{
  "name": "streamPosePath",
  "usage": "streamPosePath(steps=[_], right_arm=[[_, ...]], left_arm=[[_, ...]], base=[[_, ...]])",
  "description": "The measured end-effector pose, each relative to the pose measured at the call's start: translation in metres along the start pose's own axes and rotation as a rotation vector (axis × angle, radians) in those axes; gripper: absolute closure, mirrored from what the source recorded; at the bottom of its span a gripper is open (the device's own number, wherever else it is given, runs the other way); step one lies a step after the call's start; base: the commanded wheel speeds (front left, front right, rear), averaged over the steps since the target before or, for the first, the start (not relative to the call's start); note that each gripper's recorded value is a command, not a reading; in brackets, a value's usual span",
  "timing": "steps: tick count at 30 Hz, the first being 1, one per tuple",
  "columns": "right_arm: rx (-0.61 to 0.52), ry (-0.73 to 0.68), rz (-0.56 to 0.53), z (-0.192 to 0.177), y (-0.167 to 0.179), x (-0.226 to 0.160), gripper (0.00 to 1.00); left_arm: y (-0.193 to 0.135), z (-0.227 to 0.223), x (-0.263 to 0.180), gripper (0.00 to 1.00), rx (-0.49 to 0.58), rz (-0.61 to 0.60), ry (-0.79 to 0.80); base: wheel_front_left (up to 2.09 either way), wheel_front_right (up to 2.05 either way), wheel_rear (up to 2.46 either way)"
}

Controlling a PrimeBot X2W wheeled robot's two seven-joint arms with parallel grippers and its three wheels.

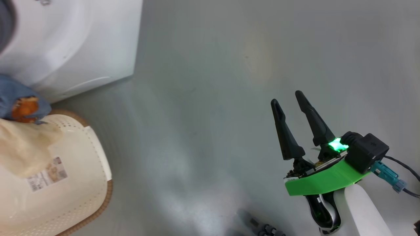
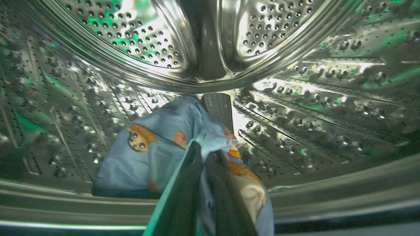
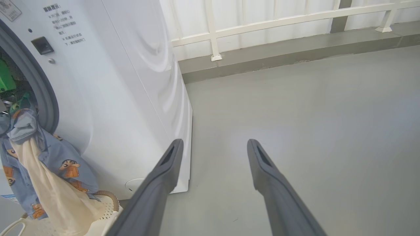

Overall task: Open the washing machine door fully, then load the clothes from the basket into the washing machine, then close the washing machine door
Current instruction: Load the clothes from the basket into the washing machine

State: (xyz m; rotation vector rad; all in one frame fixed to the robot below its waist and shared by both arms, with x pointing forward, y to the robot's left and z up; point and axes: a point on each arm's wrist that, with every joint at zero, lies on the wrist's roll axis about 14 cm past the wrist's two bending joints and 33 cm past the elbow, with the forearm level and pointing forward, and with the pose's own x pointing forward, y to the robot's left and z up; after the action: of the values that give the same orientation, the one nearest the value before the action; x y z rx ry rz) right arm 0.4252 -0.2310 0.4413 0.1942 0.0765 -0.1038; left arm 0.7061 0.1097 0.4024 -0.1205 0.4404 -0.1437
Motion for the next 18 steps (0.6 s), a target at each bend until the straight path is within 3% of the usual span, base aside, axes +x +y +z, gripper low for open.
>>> streamPosePath(steps=[9,18], right_arm=[[-0.02,0.044,-0.039,-0.014,-0.013,-0.002,0.0],[-0.031,0.068,-0.032,-0.023,-0.012,0.003,0.0]], left_arm=[[0.029,0.038,0.027,1.0,0.05,0.095,-0.156],[0.029,0.127,0.025,1.0,0.139,0.126,-0.543]], base=[[0.0,0.0,0.0],[0.0,0.0,0.0]])
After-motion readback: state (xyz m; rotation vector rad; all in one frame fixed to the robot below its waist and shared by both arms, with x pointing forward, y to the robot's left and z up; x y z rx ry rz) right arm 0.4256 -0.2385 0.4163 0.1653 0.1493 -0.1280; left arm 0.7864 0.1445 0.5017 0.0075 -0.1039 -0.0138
